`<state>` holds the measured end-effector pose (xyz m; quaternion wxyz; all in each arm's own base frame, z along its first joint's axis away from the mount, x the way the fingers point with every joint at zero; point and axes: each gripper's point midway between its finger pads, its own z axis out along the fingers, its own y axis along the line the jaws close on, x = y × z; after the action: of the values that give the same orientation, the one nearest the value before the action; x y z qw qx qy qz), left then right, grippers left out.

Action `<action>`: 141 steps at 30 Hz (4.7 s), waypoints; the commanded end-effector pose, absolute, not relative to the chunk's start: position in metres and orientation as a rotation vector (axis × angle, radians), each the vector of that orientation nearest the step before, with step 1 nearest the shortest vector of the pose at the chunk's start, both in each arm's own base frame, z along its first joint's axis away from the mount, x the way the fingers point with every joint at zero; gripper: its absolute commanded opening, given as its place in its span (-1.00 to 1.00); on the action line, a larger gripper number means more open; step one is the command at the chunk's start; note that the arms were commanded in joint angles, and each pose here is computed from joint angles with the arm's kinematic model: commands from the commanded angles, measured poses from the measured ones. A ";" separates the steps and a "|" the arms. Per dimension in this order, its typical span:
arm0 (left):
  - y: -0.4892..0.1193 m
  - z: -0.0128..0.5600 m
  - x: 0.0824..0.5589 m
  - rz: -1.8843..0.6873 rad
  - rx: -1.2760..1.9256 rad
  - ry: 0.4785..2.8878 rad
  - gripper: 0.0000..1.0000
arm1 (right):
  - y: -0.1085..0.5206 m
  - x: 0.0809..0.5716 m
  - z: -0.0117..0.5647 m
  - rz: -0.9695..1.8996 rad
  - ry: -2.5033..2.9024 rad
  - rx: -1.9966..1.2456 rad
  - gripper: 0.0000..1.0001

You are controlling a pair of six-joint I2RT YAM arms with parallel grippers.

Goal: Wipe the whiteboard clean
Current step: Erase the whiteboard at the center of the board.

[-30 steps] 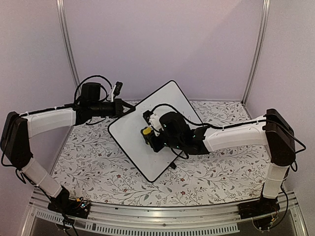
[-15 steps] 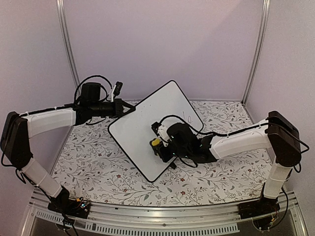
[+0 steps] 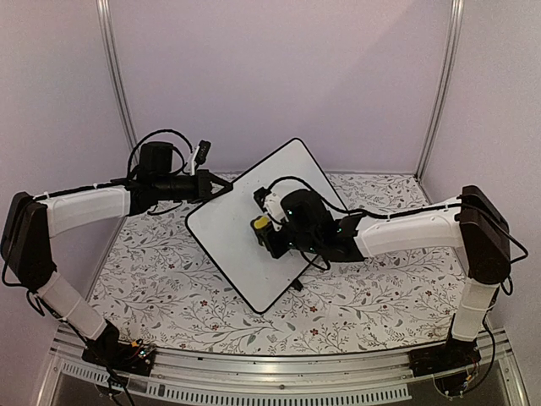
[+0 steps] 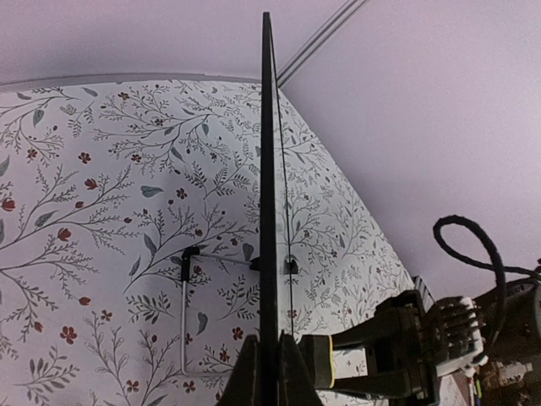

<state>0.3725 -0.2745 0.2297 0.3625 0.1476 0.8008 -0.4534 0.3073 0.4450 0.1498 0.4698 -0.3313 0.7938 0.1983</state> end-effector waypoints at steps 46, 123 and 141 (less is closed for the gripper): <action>-0.286 0.251 0.362 -1.228 0.475 1.978 -1.00 | 0.448 0.327 0.158 0.438 1.925 -0.820 -1.00; -0.286 0.250 0.362 -1.232 0.480 1.980 -1.00 | 0.424 0.339 0.169 0.437 1.893 -0.721 -1.00; -0.288 0.249 0.361 -1.237 0.482 1.982 -1.00 | 0.399 0.321 0.136 0.457 1.966 -0.678 -1.00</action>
<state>0.3685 -0.2761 0.2280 0.3486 0.1447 0.8027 -0.4617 0.3192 0.3979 0.1286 0.4812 -0.2849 0.8086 0.1832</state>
